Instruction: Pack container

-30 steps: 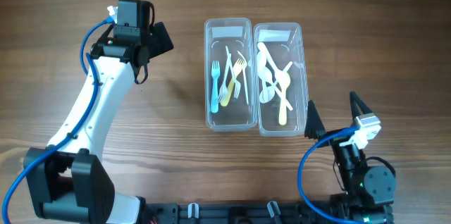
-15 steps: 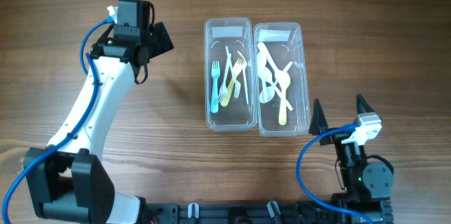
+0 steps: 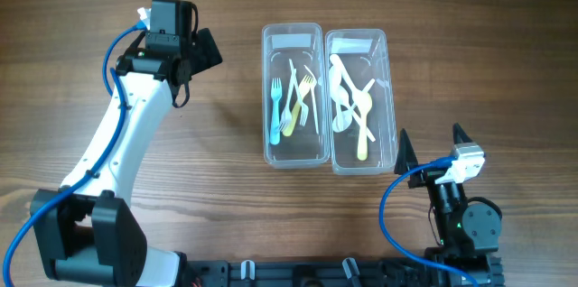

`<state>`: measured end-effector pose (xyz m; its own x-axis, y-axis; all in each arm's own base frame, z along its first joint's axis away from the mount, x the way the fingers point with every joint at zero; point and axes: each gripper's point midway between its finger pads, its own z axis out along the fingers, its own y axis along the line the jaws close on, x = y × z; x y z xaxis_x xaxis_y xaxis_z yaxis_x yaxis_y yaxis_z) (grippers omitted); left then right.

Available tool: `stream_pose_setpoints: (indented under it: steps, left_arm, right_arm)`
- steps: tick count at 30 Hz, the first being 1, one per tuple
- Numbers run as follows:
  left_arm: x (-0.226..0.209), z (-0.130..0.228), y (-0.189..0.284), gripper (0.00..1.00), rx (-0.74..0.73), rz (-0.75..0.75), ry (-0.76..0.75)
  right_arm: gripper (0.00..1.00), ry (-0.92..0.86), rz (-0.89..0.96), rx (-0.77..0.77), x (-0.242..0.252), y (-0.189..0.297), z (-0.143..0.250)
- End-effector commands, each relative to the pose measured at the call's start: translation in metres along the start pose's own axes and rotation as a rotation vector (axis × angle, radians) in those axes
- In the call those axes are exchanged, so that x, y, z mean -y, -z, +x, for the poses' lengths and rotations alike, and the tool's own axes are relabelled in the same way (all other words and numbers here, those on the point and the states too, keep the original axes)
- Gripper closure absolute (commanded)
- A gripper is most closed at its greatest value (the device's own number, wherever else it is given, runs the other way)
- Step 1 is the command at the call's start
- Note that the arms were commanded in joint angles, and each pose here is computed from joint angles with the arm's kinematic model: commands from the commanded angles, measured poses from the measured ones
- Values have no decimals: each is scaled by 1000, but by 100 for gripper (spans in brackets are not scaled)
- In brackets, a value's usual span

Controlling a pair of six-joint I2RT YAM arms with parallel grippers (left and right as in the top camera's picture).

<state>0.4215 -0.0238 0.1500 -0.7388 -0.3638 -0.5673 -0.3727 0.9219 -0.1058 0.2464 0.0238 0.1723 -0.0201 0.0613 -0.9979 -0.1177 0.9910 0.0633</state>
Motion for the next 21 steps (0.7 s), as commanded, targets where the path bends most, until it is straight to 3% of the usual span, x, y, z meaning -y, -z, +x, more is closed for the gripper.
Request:
stream_pose_setpoints:
  steps: [1,17,21]
  left_arm:
    - [-2,-12,11,0,41,1,12]
    - [-2,-12,11,0,40,1,11]
    - [7,-25,47,0,118,57,15]
  right_arm:
    - [0,11,3,17,1,1,-4]
    - [0,11,3,17,1,1,-4]
    - [0,11,3,17,1,1,-4]
